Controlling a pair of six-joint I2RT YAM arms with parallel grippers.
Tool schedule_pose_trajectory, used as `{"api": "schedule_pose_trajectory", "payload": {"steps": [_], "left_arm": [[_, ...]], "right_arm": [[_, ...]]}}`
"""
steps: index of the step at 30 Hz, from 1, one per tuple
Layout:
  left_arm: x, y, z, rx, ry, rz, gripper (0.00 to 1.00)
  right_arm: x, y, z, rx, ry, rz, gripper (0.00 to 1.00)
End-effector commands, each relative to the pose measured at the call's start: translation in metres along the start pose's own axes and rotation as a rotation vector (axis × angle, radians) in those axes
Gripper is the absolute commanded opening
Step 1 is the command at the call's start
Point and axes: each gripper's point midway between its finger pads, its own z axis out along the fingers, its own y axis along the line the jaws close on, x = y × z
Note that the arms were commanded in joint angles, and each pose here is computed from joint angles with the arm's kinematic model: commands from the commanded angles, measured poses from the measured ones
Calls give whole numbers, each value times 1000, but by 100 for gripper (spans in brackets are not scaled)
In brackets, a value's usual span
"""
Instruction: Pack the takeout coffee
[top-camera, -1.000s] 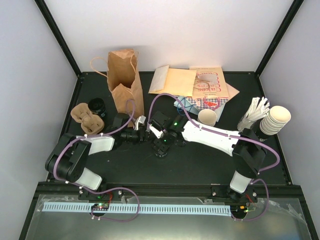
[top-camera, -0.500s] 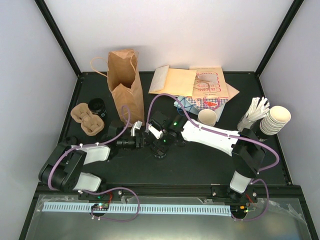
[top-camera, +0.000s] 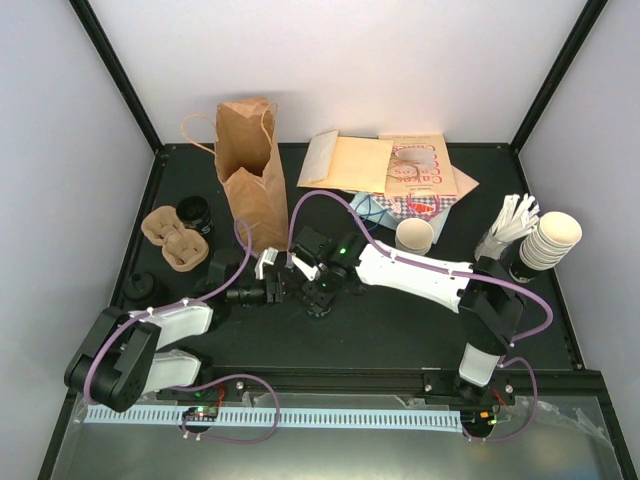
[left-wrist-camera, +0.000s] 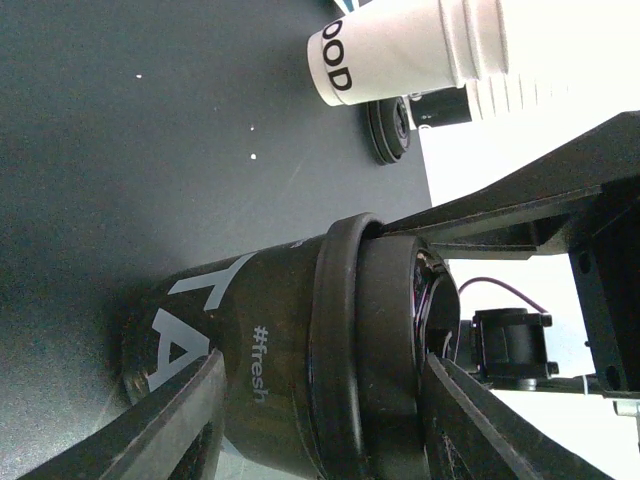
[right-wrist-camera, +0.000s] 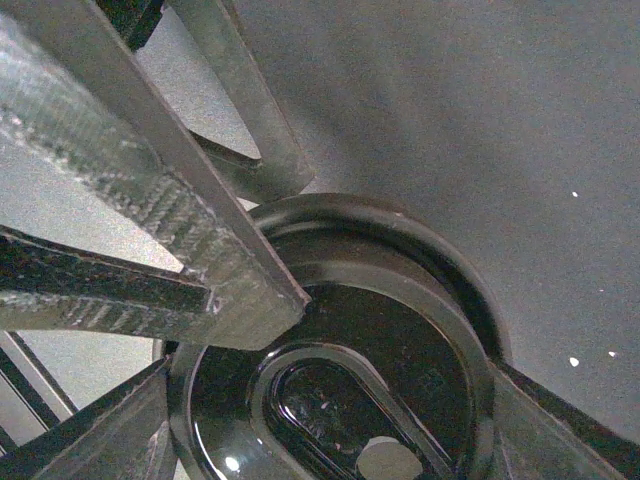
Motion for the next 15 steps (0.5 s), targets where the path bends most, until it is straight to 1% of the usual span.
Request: {"api": "schedule_pose_trajectory", "payload": {"steps": [1,8,11,14,15], "left_arm": [[0,11,-2,-42,-13,-16,53],[6,30,4,-81,15,-83,46],[9,35,4,-93,17,-104,45],[9,34,3,-67,0,-124,44],[9,30,2,-40,-5,-127,47]], "right_arm": [[93,3,54,0,369,20,75],[89,10,51,-41,348,21,75],[89,12,51,-49,348,19,75],[87,13,51,-57,342,19,75],[86,13,50,-60,339,19,75]]}}
